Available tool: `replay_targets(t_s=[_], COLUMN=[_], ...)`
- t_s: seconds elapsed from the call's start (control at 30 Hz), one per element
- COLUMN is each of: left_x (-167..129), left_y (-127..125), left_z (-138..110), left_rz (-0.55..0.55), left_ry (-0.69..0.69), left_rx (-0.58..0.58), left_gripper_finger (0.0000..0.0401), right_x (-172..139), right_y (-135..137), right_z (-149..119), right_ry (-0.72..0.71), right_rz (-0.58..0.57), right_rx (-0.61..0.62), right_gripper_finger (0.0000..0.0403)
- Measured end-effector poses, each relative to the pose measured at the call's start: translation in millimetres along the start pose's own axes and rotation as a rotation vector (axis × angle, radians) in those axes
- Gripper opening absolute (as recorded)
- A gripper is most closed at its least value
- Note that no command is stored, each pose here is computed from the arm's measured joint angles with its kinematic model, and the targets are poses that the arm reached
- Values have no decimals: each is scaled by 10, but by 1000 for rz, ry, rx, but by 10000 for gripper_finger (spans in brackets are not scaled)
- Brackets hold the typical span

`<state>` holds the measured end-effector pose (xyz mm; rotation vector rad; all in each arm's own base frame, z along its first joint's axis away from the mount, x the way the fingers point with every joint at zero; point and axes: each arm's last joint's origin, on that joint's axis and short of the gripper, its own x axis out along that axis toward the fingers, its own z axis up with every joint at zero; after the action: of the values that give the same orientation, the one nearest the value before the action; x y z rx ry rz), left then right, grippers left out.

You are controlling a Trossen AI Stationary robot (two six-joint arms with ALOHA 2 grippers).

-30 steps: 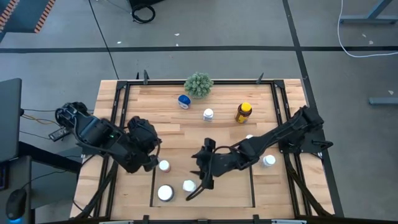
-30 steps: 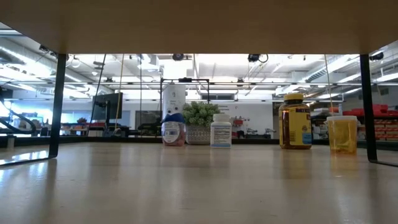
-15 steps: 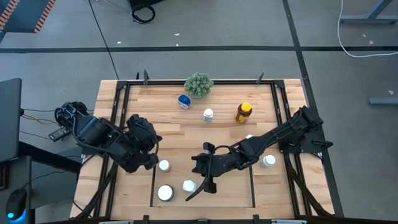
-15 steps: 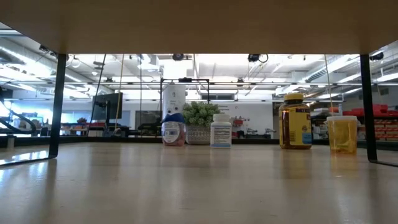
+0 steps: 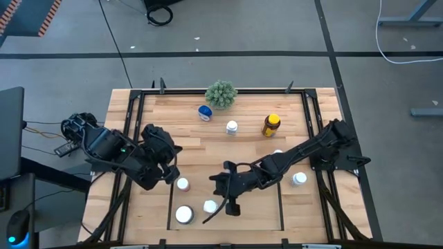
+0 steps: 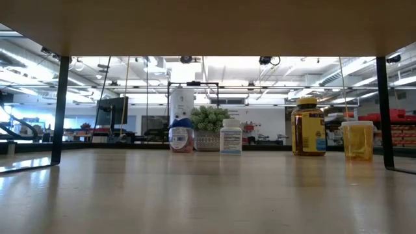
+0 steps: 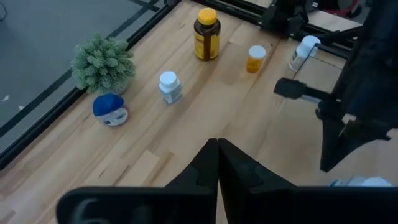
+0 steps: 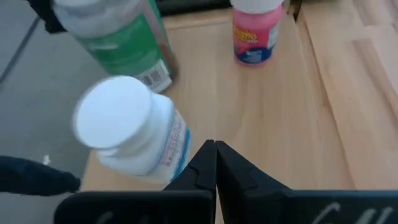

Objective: Pick and place medicine bottles onto shelf by color
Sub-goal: Put the left white pill bottle on the shelf

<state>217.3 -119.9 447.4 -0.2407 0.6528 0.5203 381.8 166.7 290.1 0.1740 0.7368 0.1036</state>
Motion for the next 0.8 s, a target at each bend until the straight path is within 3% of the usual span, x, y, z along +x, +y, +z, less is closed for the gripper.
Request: replay_targets(t_s=[0.4,0.8], left_x=[-1,0], left_y=[5,6], left_z=[9,7], left_rz=[20,22], left_ry=[-32,-31], left_rx=[-3,-12], left_gripper_finger=[5,14], right_x=[156,166], right_y=[-18,-17], right_z=[-36,-18], right_ry=[50,32], right_rz=[96,108], right_rx=[-21,-49], right_gripper_finger=[5,5])
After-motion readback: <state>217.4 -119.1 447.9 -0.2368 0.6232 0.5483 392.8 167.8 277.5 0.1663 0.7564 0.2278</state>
